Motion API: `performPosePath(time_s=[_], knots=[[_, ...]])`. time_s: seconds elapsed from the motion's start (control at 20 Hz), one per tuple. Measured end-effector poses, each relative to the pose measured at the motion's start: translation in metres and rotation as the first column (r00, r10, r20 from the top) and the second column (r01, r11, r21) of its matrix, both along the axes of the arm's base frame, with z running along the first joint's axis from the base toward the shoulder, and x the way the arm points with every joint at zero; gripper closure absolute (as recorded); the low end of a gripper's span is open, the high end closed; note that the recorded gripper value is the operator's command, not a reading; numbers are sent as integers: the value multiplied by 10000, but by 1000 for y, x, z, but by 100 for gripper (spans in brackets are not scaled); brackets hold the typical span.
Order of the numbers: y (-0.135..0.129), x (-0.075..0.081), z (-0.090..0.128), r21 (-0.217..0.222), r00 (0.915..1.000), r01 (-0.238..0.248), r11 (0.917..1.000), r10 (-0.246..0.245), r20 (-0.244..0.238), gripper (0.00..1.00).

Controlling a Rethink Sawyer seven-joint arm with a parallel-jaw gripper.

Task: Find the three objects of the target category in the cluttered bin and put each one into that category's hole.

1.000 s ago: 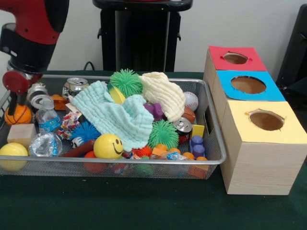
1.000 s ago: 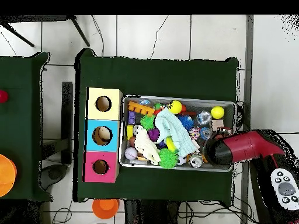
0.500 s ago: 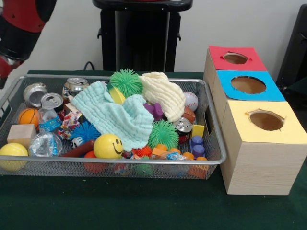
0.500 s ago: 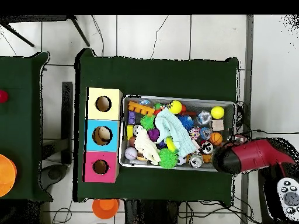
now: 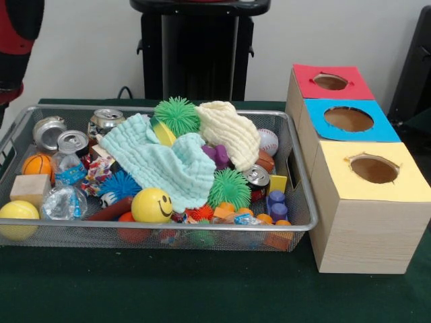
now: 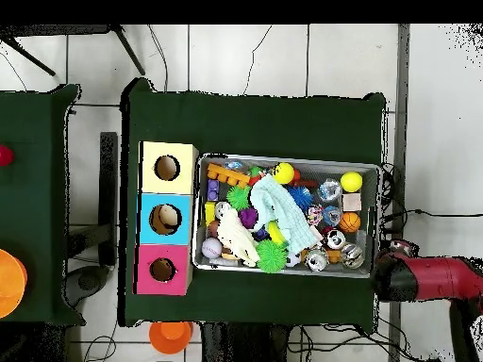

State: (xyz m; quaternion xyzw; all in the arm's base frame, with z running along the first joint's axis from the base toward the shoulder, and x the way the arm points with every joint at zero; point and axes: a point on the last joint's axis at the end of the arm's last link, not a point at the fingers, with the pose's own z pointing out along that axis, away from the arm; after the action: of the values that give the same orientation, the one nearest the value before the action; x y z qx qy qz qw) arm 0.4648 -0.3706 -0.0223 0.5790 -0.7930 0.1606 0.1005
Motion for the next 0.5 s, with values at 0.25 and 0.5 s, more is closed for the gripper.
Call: performPosePath(time_s=[0.25,0.5], knots=[[-7,-30,-12,627,9954,956,9934,-951,-111,0],[4,-33,5,619,9973,729,9954,-728,-37,0]])
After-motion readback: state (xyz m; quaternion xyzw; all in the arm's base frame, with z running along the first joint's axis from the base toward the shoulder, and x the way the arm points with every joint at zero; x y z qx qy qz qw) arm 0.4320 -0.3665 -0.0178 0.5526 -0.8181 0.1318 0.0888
